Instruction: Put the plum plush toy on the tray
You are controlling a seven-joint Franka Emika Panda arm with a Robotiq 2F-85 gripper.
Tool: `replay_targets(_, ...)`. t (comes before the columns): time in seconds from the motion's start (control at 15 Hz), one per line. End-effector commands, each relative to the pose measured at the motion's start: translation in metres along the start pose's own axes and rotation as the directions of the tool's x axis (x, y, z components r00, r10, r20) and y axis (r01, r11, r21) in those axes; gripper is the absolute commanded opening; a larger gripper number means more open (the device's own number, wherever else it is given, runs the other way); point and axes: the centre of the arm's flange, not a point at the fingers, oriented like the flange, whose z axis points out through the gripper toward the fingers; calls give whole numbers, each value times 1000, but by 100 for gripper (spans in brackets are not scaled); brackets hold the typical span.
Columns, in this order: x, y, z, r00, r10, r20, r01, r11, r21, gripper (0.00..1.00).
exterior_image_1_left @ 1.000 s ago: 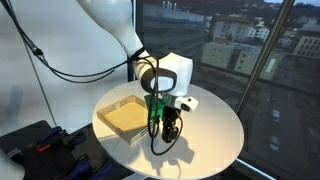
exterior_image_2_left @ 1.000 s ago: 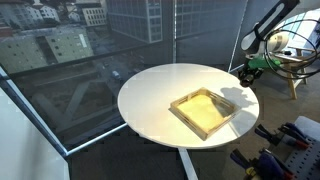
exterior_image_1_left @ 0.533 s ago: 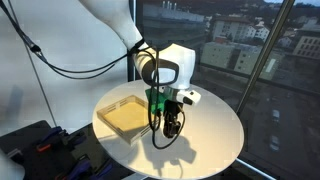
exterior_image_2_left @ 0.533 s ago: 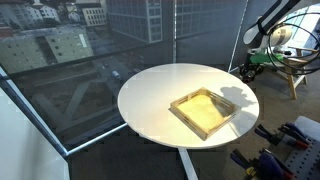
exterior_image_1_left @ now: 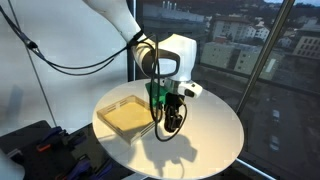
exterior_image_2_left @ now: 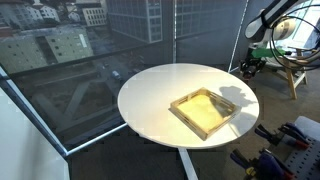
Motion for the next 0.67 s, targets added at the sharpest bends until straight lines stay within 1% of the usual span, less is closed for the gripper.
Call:
replay_targets(0.0,-8,-1,-14,997,-77,7,77,997,11,34)
replay_targets(0.2,-9,-4,-17,989,-151,5,151,988,18,34)
replay_targets(0.4,-11,-8,-19,974,-226,6,226,974,22,34)
replay_targets(0.6,-12,-12,-20,963,-269,10,269,963,24,34)
